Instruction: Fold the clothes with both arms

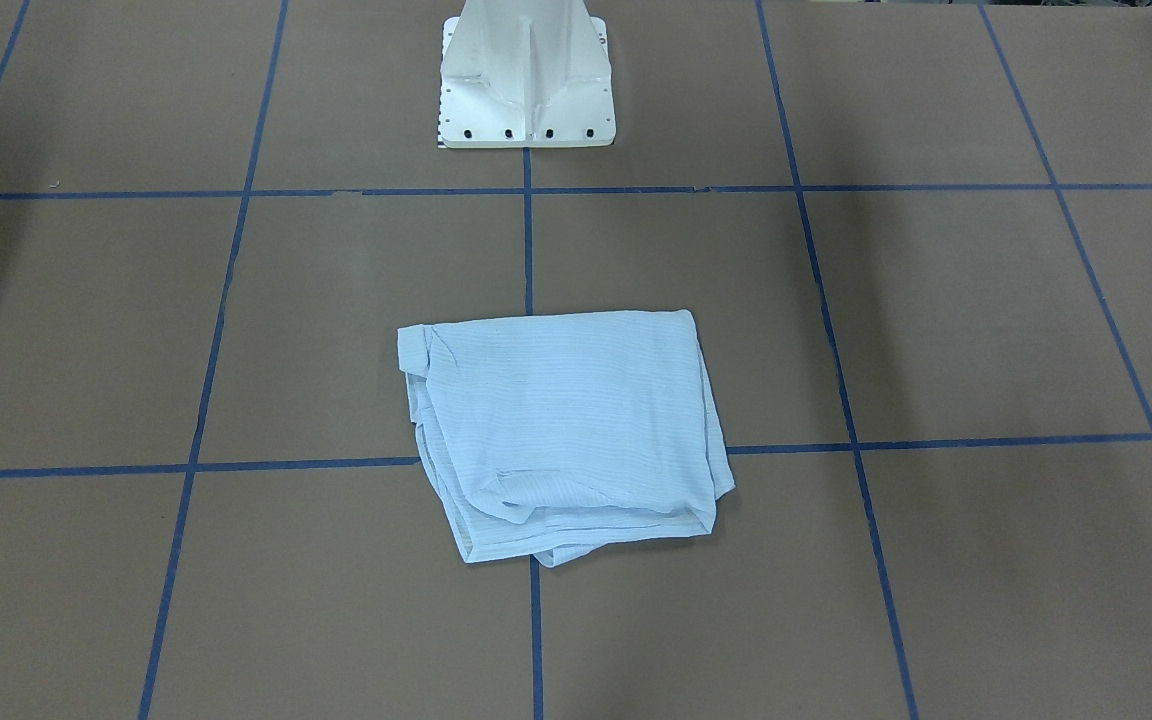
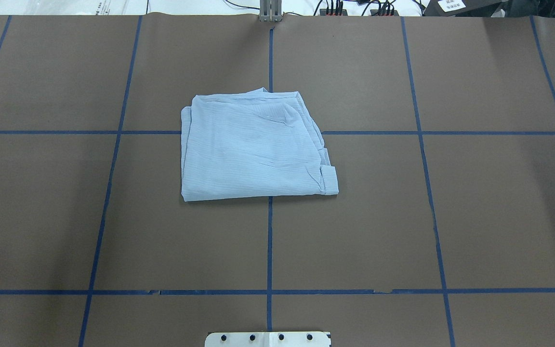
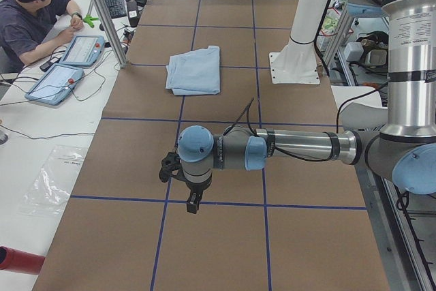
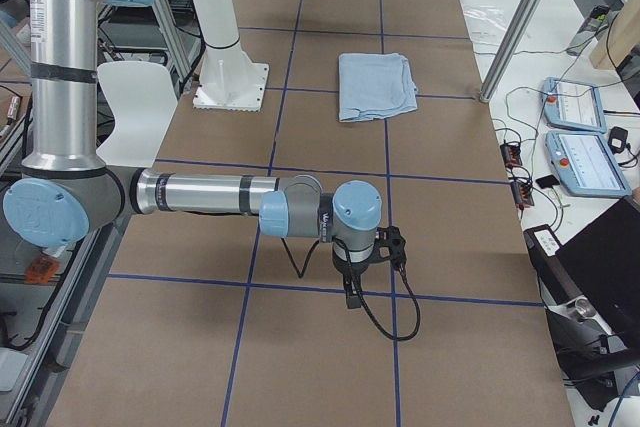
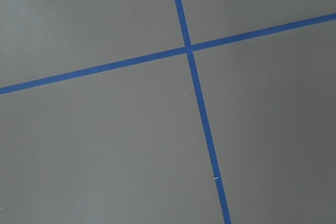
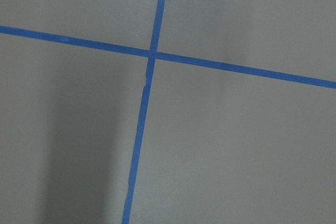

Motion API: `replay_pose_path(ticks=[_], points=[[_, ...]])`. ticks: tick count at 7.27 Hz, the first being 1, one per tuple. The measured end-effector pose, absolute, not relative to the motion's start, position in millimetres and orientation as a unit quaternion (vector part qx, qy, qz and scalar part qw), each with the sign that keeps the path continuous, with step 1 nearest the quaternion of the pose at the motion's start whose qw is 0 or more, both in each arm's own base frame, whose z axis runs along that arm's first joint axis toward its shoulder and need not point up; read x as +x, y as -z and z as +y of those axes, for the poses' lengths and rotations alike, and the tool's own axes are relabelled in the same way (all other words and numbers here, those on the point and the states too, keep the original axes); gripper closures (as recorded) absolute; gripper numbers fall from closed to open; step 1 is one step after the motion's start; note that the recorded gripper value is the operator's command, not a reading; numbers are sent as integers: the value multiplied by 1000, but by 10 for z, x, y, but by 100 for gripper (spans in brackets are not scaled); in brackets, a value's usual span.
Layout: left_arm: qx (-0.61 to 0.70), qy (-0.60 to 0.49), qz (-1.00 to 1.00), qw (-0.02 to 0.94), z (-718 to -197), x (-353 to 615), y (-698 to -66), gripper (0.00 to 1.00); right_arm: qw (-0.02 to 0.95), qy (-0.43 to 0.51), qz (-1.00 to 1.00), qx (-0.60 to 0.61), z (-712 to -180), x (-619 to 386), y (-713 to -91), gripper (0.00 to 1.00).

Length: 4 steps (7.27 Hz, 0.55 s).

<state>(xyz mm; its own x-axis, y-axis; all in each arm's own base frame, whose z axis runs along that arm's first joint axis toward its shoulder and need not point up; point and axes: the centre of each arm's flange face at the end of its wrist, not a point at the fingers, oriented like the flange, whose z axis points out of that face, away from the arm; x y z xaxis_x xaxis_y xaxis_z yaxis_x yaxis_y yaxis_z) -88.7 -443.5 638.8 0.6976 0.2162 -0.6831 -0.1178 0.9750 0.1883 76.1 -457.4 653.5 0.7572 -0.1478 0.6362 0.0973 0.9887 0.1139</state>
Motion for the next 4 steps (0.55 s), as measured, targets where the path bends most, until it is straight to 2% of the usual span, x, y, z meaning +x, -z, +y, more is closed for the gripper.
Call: replay_pose_path(ticks=[4], points=[[64,-90,378,919,-4432,-889,-6394,0,937,66,-343,34,-4572,751,-6557,0]])
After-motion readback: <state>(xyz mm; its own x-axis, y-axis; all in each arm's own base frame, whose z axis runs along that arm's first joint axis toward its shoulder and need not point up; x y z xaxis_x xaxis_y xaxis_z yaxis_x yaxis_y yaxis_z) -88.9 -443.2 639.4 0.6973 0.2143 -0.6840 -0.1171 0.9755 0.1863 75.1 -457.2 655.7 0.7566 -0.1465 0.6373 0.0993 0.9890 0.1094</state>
